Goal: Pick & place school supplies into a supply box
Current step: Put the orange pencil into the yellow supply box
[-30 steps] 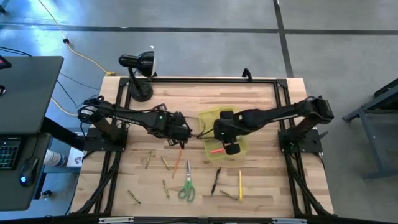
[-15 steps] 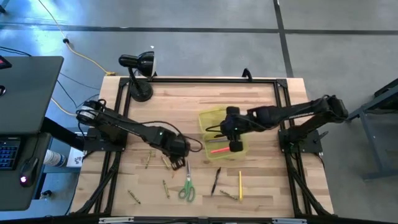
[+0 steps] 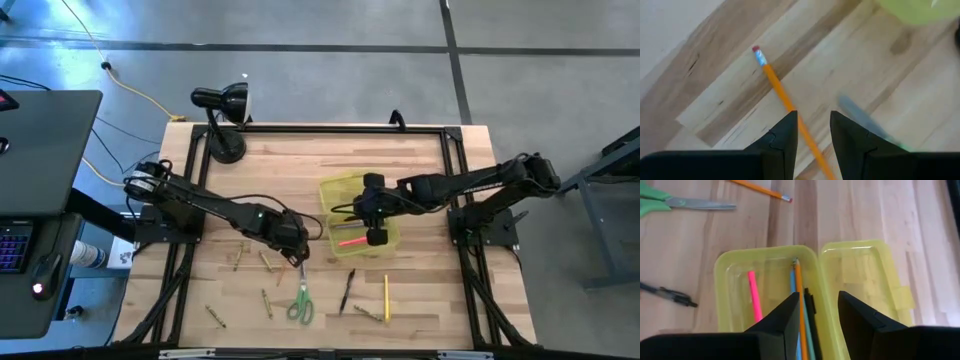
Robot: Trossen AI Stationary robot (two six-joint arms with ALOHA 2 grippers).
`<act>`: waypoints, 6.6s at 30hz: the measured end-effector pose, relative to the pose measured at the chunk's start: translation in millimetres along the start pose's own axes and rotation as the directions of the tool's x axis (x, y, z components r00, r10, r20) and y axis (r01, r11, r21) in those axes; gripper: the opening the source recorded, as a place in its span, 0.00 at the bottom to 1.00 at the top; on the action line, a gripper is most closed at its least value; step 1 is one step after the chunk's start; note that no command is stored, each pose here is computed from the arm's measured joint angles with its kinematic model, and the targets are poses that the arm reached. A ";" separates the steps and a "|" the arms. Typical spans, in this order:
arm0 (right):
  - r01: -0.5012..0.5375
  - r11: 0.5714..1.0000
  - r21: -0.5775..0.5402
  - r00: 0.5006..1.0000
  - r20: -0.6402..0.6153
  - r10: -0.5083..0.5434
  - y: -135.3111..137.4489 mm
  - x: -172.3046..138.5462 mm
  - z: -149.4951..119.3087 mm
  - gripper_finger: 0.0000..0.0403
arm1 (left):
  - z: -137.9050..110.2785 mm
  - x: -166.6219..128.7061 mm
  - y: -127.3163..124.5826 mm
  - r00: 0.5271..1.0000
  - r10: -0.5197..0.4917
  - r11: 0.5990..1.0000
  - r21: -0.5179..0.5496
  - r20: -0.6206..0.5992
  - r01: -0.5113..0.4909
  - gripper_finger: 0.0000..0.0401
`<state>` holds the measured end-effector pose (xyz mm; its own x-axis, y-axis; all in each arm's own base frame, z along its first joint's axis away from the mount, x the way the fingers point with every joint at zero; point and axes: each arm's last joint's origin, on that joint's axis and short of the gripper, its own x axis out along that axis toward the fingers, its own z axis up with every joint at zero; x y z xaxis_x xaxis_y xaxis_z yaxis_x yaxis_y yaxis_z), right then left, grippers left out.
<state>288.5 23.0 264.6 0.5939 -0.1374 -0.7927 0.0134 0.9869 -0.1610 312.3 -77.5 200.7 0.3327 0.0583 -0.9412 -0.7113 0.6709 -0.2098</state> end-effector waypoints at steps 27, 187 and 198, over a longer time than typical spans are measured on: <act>-0.010 0.989 -0.146 1.000 0.014 0.012 0.3 0.1 1.5 0.28 | -10.6 65.8 0.0 0.982 0.169 0.980 -0.087 -0.085 -0.177 0.05; -0.012 0.994 -0.107 0.987 0.161 0.029 28.1 -104.0 -27.4 0.28 | -118.6 96.1 25.8 0.798 0.060 0.981 0.110 0.600 -0.157 0.56; -0.003 0.988 -0.157 0.986 0.165 0.030 28.1 -104.1 -26.9 0.28 | -121.1 122.4 30.2 0.655 0.099 0.988 0.006 0.749 -0.157 0.56</act>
<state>205.4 62.7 326.8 0.7188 -0.0921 -0.6891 -0.1149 0.9618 -0.2485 256.6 -139.5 47.1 0.6110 0.6586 -0.4393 -0.7508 0.6580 -0.0578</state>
